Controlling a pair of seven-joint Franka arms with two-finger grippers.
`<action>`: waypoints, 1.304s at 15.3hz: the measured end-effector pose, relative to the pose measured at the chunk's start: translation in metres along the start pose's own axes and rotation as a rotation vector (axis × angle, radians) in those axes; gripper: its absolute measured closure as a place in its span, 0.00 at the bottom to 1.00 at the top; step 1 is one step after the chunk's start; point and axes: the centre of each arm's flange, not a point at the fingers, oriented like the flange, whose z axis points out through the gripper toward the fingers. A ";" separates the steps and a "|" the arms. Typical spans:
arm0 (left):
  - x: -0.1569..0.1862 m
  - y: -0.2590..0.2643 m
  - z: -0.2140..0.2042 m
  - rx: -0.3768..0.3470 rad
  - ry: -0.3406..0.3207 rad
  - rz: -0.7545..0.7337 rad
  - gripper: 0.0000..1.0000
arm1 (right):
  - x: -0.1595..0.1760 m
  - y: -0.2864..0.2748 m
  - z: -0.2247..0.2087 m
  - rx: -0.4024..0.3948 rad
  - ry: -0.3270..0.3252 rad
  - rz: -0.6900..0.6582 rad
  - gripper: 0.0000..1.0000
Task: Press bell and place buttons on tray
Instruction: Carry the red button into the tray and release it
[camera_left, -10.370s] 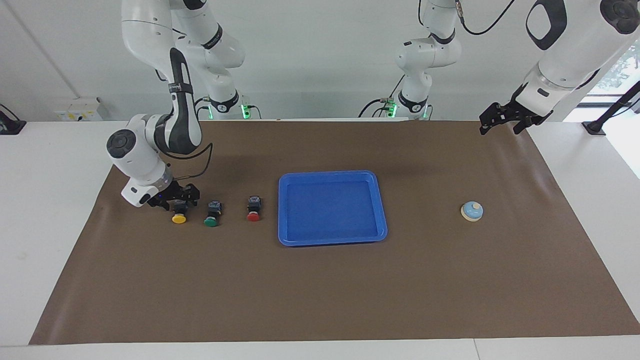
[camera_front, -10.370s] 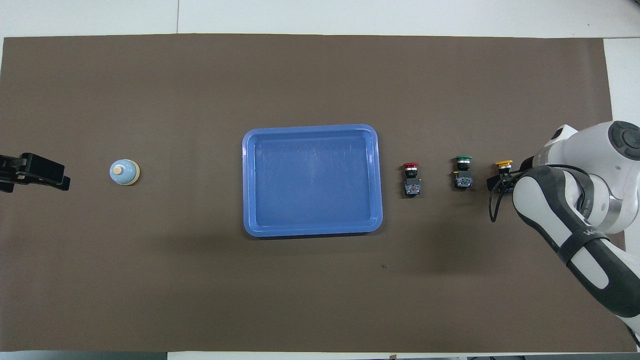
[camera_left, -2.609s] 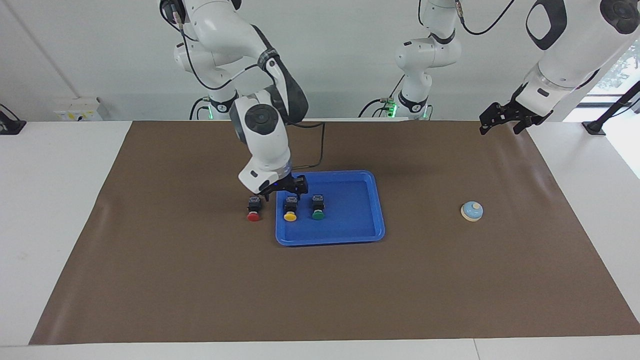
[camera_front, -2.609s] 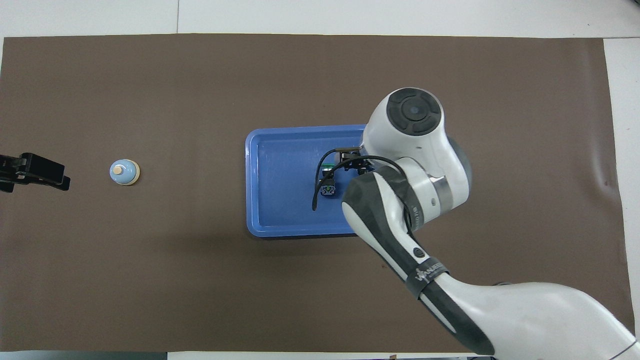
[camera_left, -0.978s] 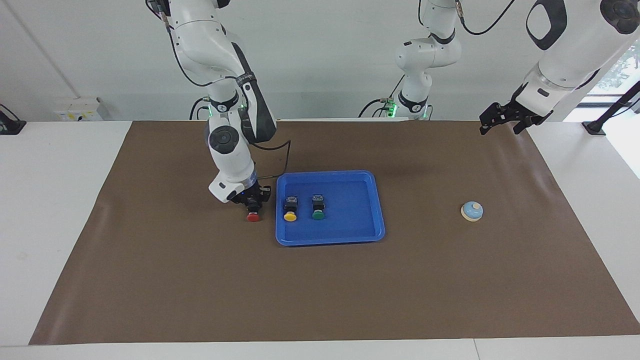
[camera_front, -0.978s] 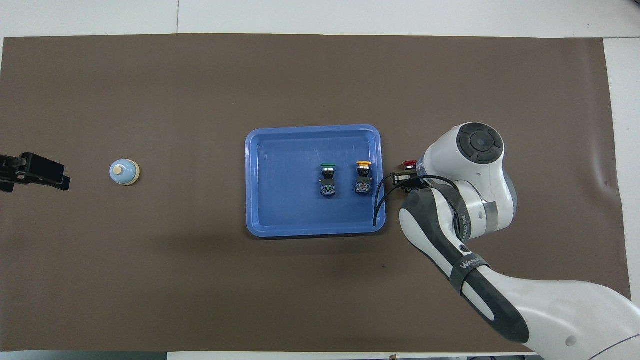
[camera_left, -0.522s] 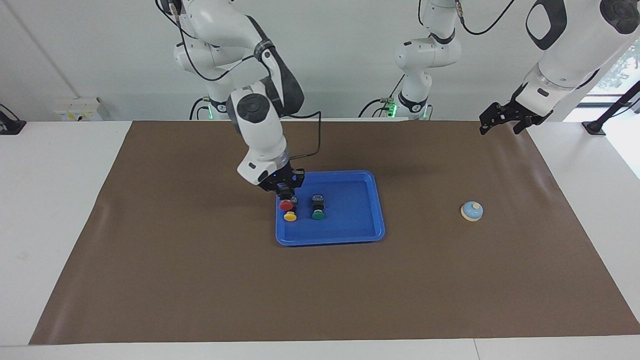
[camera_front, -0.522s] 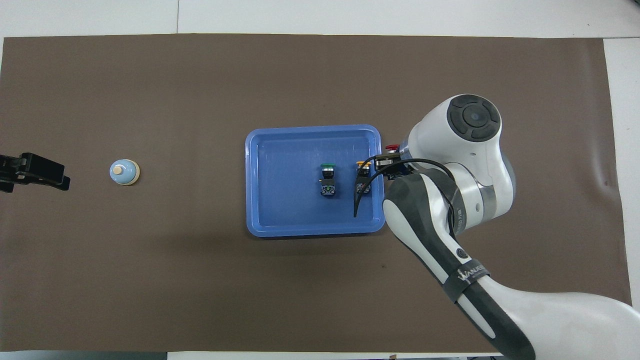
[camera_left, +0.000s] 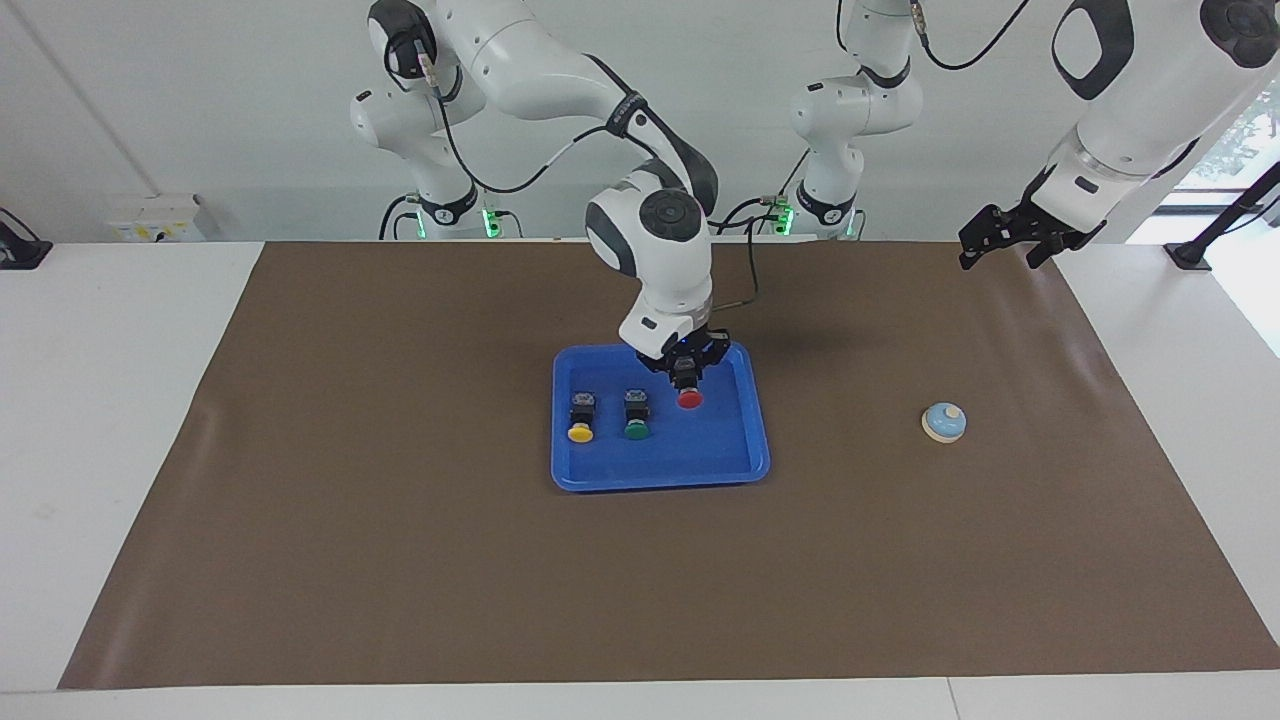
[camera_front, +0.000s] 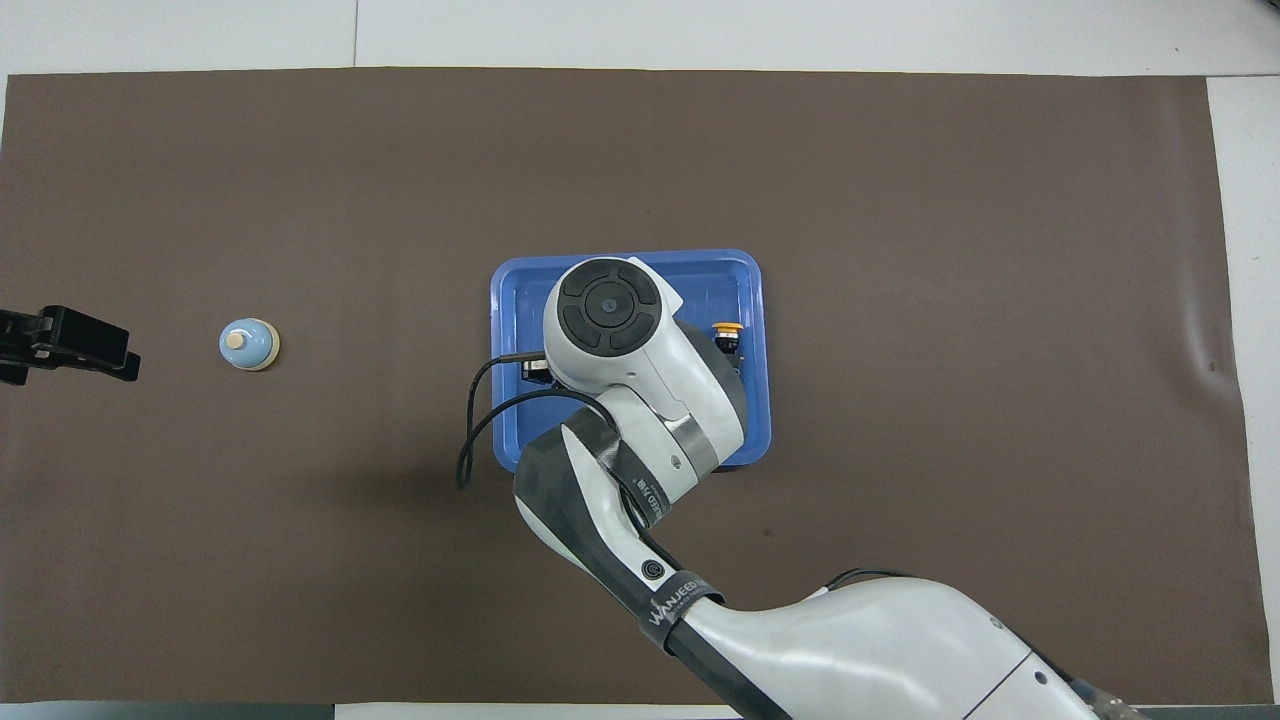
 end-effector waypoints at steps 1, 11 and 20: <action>0.000 0.000 0.000 0.000 0.000 0.000 0.00 | 0.003 0.003 0.001 0.000 0.003 0.006 0.59; 0.000 0.000 0.000 0.000 0.000 0.000 0.00 | 0.007 0.008 0.036 0.009 0.021 0.015 0.59; 0.000 0.000 0.000 0.000 0.000 0.000 0.00 | -0.003 0.006 0.043 -0.008 -0.008 0.005 0.21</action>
